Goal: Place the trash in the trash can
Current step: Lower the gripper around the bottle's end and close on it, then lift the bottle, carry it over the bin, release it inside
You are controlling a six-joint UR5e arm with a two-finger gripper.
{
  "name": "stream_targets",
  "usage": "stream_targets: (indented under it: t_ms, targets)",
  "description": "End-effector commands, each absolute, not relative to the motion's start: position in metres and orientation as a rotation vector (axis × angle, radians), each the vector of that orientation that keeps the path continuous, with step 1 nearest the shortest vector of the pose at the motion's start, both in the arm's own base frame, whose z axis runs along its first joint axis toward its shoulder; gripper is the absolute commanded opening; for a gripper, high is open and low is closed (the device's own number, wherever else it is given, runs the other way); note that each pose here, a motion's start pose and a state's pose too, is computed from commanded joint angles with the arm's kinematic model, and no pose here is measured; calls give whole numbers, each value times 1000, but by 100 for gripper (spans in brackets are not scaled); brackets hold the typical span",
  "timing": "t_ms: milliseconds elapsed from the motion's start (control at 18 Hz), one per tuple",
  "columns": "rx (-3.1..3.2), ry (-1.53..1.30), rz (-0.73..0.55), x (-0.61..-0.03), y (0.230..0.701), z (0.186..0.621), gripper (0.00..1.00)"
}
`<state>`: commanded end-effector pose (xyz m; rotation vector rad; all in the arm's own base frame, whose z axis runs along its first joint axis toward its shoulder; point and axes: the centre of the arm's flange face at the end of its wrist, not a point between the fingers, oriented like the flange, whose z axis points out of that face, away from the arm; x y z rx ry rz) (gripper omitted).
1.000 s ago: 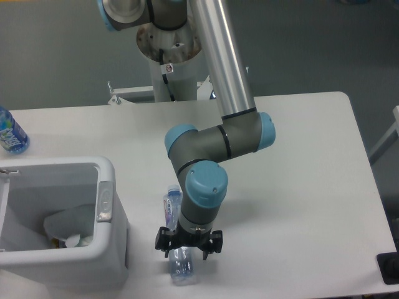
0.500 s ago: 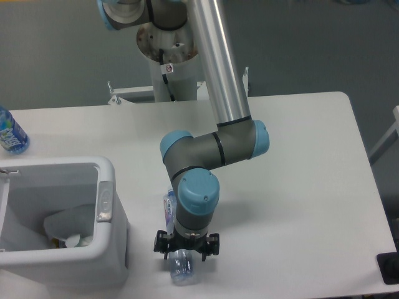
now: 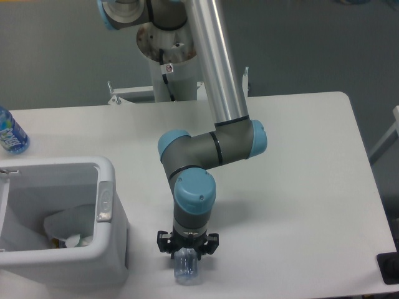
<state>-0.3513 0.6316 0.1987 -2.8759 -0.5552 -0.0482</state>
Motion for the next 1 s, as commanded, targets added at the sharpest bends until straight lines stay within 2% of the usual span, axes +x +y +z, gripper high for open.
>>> stream_targets:
  t_ms: [333,500,611,722,1000]
  targets:
    - [-2862,-539,-35,-349,627,215,58]
    - [-2819,-532,2,-356,621,245,58]
    - [-2732,-562,64,-378,613,293,58]
    - [-2605,-571,104,-401,613,360,58]
    - [-2270,-678,59,-428,601,508,58]
